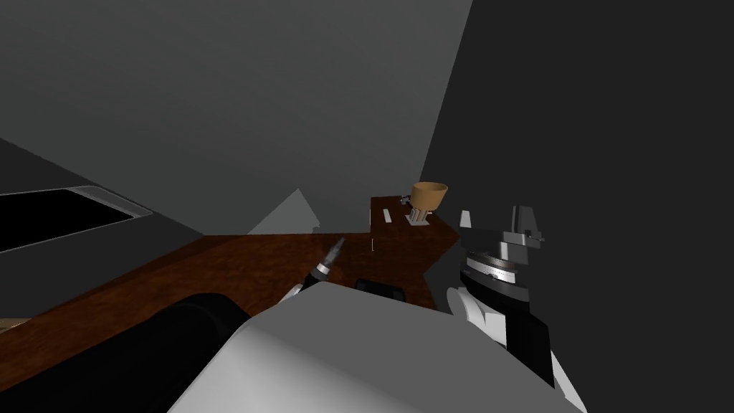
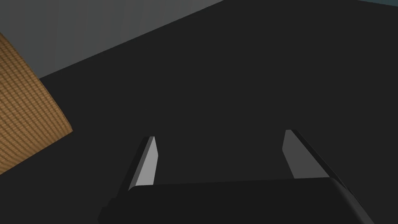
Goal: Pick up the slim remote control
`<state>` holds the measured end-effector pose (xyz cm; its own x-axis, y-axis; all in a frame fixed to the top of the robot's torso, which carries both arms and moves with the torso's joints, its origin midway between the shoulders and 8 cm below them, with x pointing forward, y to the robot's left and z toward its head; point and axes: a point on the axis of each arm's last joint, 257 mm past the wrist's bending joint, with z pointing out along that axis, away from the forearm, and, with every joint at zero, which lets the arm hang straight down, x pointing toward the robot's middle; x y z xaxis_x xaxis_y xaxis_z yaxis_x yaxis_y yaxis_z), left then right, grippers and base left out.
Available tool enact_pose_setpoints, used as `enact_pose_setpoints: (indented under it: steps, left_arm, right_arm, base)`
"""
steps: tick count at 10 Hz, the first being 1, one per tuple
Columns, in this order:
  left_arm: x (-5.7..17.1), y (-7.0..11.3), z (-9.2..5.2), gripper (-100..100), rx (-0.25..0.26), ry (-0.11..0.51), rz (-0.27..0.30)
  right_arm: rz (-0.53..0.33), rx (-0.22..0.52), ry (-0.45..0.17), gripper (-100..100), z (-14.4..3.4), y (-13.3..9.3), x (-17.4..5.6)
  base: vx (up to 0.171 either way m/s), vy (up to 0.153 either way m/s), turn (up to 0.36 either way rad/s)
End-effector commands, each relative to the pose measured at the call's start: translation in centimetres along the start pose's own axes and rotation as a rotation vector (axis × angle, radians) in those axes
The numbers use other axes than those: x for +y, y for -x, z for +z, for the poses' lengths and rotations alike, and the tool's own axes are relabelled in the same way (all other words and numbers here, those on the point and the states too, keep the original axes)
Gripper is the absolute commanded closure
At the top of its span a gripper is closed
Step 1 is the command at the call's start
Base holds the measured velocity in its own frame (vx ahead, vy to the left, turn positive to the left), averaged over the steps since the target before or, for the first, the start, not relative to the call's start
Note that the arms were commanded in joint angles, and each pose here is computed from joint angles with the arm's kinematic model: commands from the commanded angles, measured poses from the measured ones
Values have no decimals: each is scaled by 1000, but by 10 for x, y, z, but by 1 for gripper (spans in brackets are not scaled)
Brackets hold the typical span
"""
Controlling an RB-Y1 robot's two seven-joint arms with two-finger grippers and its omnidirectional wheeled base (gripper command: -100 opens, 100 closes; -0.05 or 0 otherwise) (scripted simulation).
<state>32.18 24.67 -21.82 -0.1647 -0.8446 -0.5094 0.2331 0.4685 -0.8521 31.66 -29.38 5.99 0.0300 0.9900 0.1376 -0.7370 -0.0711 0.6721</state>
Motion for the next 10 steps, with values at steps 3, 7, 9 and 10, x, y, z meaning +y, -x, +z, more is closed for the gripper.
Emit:
enact_pose_setpoints:
  steps: [3, 7, 9, 10]
  left_arm:
    - [52, -28, -51, -100, 155, 99, 172]
    - [100, -42, -114, -100, 336, 182, 342]
    - [114, -43, -143, -100, 433, 198, 428]
    - [126, -39, -154, -100, 464, 218, 464]
  right_arm:
    - [0, 0, 0, 0, 0, 0, 0]
    - [0, 0, 0, 0, 0, 0, 0]
    - [0, 0, 0, 0, 0, 0, 0]
    - [0, 0, 0, 0, 0, 0, 0]
  base:
    - [-54, 105, -291]
    - [-61, 106, -319]
    - [-51, 96, -339]
    - [-52, 79, -269]
